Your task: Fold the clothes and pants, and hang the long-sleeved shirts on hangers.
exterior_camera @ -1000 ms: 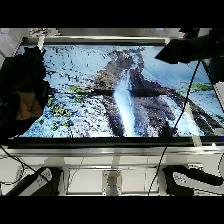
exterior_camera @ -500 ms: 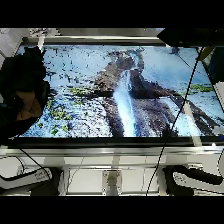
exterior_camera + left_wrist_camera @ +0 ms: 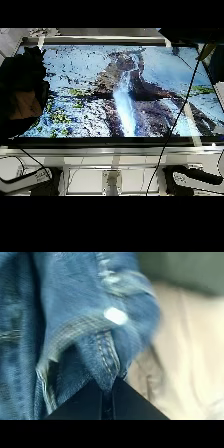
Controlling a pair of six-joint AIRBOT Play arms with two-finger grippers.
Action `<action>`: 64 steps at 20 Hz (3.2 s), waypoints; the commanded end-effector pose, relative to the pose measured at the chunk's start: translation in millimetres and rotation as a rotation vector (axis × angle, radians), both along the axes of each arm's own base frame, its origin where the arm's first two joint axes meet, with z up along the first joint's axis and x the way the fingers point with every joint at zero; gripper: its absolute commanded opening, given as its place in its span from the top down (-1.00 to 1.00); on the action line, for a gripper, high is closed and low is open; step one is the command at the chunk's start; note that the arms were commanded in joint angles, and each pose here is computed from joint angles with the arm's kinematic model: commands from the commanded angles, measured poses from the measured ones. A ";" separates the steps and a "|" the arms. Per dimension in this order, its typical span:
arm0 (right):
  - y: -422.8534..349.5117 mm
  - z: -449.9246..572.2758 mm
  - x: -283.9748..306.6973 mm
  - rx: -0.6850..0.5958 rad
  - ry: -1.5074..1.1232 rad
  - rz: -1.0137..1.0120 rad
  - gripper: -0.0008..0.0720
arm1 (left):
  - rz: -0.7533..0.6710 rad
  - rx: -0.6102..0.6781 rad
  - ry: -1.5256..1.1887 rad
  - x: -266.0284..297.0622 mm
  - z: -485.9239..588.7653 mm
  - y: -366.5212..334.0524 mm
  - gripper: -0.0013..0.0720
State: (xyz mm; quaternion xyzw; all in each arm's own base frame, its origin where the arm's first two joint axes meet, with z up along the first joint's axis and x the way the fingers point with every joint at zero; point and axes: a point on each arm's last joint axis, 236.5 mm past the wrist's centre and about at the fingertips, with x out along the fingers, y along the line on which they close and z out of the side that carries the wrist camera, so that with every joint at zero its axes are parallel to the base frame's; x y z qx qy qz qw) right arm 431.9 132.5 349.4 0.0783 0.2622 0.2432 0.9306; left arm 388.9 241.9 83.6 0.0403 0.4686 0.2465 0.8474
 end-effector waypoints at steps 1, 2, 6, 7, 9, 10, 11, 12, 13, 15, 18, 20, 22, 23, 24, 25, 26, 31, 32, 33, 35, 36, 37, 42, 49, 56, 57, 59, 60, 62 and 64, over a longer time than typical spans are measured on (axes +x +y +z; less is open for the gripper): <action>-17.3 25.1 -6.3 -0.018 -0.068 -0.044 -0.42 | -0.081 -0.071 -0.225 3.4 100.6 -65.4 0.92; -27.3 32.9 -11.0 -0.034 -0.095 -0.060 -0.42 | -0.146 -0.130 -0.330 5.1 130.7 -102.2 0.92; -88.7 61.8 -37.7 -0.176 -0.198 -0.192 -0.42 | -0.552 -0.444 -0.549 -14.0 207.7 -282.7 0.92; -108.0 68.1 -44.8 -0.206 -0.213 -0.250 -0.42 | -0.664 -0.527 -0.545 -23.7 213.5 -330.0 0.92; -147.0 81.3 -60.4 -0.263 -0.243 -0.374 -0.41 | -0.868 -0.632 -0.465 -45.3 204.8 -414.1 0.92; -161.6 85.0 -66.3 -0.281 -0.249 -0.420 -0.42 | -0.961 -0.666 -0.402 -57.4 192.6 -453.5 0.92; -174.5 87.0 -70.9 -0.291 -0.249 -0.459 -0.42 | -1.054 -0.697 -0.321 -71.6 174.3 -495.5 0.92; -184.1 86.2 -74.0 -0.298 -0.240 -0.486 -0.42 | -1.134 -0.720 -0.234 -85.8 151.2 -535.2 0.92; -191.4 82.6 -76.1 -0.303 -0.222 -0.503 -0.42 | -1.195 -0.733 -0.149 -99.0 125.4 -569.9 0.92; -202.3 67.0 -78.3 -0.310 -0.160 -0.522 -0.42 | -1.279 -0.740 0.011 -123.6 65.0 -631.5 0.92; -209.5 40.7 -69.3 -0.306 -0.087 -0.522 -0.42 | -1.282 -0.838 0.133 -152.7 -13.7 -712.3 0.92; -212.4 21.0 -58.7 -0.300 -0.033 -0.511 -0.42 | -1.208 -0.957 0.161 -162.3 -43.7 -747.6 0.92; -216.2 2.1 -48.1 -0.295 0.019 -0.502 -0.42 | -1.174 -0.972 0.170 -155.7 -59.7 -752.1 0.23; -218.1 -6.0 -43.2 -0.293 0.039 -0.499 -0.42 | -1.170 -0.965 0.149 -143.4 -56.5 -745.8 -0.44; -219.4 -13.2 -39.1 -0.291 0.057 -0.496 -0.42 | -1.149 -0.966 0.116 -123.9 -45.1 -733.1 -0.68; -221.0 -20.7 -35.5 -0.290 0.074 -0.494 -0.42 | -1.121 -0.963 0.080 -101.7 -30.0 -714.0 -0.68; -222.0 -28.4 -32.9 -0.293 0.092 -0.488 -0.42 | -1.098 -0.927 0.040 -75.4 -12.8 -683.2 -0.68; -214.7 -120.5 -44.8 -0.278 0.364 -0.409 -0.42 | -0.782 -0.542 0.012 10.8 31.1 -427.5 -0.64; -204.6 -147.2 -51.1 -0.244 0.440 -0.371 -0.42 | -0.669 -0.497 0.034 13.4 29.9 -375.9 -0.64; -194.6 -171.3 -58.5 -0.211 0.504 -0.338 -0.42 | -0.579 -0.485 0.059 11.6 25.1 -337.5 -0.64; -178.9 -223.5 -83.0 -0.178 0.634 -0.278 -0.42 | -0.426 -0.522 0.112 2.3 0.8 -283.7 -0.64; -172.8 -248.4 -99.6 -0.164 0.700 -0.267 -0.42 | -0.375 -0.533 0.139 -3.7 -15.7 -268.0 -0.64; -164.0 -274.2 -119.8 -0.144 0.768 -0.252 -0.42 | -0.333 -0.545 0.169 -11.6 -34.8 -256.4 -0.64; -93.5 -373.2 -202.7 0.070 0.986 -0.126 -0.42 | -0.279 -0.569 0.166 -20.3 -96.1 -250.2 -0.64; -75.8 -424.3 -182.5 0.243 0.946 -0.209 -0.43 | -0.268 -0.614 0.026 7.1 -85.5 -258.4 -0.65; -51.3 -444.5 -165.5 0.394 0.984 -0.160 -0.34 | -0.266 -0.615 0.028 7.7 -87.3 -258.2 -0.64; -46.5 -445.1 -165.9 0.396 0.989 -0.147 -0.08 | -0.266 -0.614 0.028 7.6 -87.4 -258.2 -0.65; -38.2 -443.0 -168.0 0.392 0.993 -0.120 0.73 | -0.266 -0.615 0.029 7.6 -87.4 -258.3 -0.64; -34.4 -438.9 -169.9 0.400 0.998 -0.101 0.85 | -0.266 -0.615 0.029 7.5 -87.3 -258.3 -0.65; -35.8 -421.9 -170.5 0.363 0.986 -0.034 0.85 | -0.267 -0.615 0.027 7.1 -85.9 -258.5 -0.64; -54.6 -390.4 -162.7 0.284 0.933 0.022 0.85 | -0.271 -0.615 0.023 5.0 -80.9 -258.9 -0.64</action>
